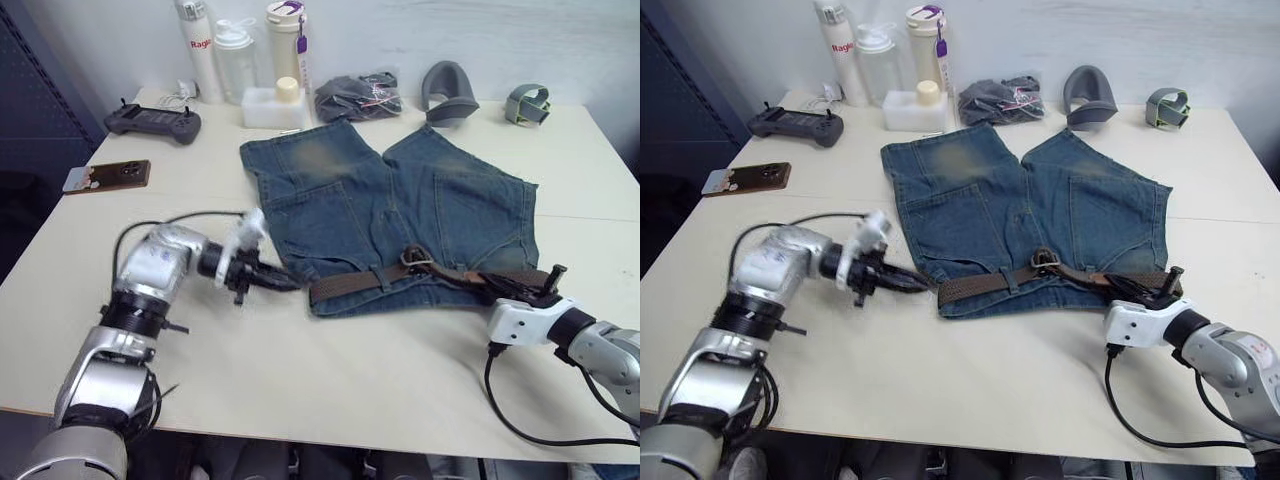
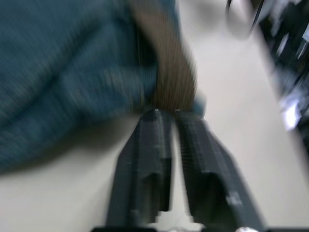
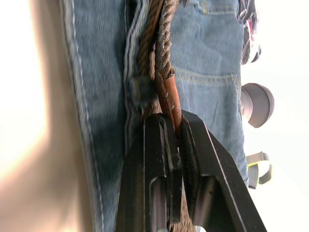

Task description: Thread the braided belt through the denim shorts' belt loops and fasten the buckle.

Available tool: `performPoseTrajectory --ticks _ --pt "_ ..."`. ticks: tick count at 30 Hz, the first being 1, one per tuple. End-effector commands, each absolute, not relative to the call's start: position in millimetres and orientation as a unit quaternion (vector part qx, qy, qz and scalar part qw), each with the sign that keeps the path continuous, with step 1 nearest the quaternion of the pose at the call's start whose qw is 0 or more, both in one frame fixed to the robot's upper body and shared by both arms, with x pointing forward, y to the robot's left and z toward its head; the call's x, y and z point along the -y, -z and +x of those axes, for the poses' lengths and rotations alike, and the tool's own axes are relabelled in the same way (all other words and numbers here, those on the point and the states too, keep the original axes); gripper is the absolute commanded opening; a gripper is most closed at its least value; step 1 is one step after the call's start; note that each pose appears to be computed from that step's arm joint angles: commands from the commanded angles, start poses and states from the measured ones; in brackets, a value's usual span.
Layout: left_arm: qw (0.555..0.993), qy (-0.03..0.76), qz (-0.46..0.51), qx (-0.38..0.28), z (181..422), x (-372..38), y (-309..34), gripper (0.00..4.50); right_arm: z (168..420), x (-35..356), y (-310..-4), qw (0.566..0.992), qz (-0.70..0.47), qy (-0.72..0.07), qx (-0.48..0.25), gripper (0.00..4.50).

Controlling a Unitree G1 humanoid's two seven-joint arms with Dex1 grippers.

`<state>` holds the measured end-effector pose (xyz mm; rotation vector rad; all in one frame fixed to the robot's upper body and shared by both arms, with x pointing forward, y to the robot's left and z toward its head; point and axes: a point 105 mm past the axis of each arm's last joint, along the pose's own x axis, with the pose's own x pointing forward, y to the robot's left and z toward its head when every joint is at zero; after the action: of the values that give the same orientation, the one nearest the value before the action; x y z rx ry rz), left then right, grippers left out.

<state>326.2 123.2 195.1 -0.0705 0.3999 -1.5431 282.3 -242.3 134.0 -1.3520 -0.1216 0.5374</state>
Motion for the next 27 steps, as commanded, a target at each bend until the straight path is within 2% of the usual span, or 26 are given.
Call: performPoseTrajectory --ticks 1,4,5,11,14,18,21,22,27 --pt "0.677 0.723 -0.069 -0.121 313.8 -114.5 -234.0 2.77 279.8 230.6 -141.6 0.746 -0.611 -0.255 0.076 0.00" --pt "0.679 0.725 -0.052 -0.108 311.5 -92.5 -235.7 4.17 280.2 229.7 -141.9 0.747 -0.609 -0.255 0.075 0.00" --pt "0.677 0.726 -0.039 -0.114 310.2 -82.4 -230.0 4.44 280.4 229.1 -142.4 0.748 -0.609 -0.255 0.075 0.00" --pt "0.732 0.667 0.047 -0.131 336.2 -42.8 -186.3 4.44 281.1 226.0 -145.6 0.752 -0.604 -0.253 0.078 0.00" --pt "0.736 0.662 0.050 -0.130 340.8 -27.8 -178.7 3.62 278.9 226.9 -145.5 0.755 -0.602 -0.248 0.074 0.00" --pt "0.732 0.658 0.089 -0.154 341.0 -25.8 -160.2 1.76 276.6 228.1 -143.9 0.760 -0.598 -0.243 0.068 0.00" --pt "0.715 0.666 0.119 -0.177 331.9 -29.4 -144.3 0.37 275.8 229.5 -143.6 0.762 -0.598 -0.240 0.064 0.00" --pt "0.711 0.663 0.137 -0.187 330.2 -32.6 -136.3 0.04 275.6 230.0 -143.7 0.762 -0.599 -0.239 0.063 0.00" --pt "0.709 0.631 0.225 -0.220 332.7 -51.2 -99.4 0.04 275.0 232.1 -144.1 0.762 -0.600 -0.236 0.060 0.00"
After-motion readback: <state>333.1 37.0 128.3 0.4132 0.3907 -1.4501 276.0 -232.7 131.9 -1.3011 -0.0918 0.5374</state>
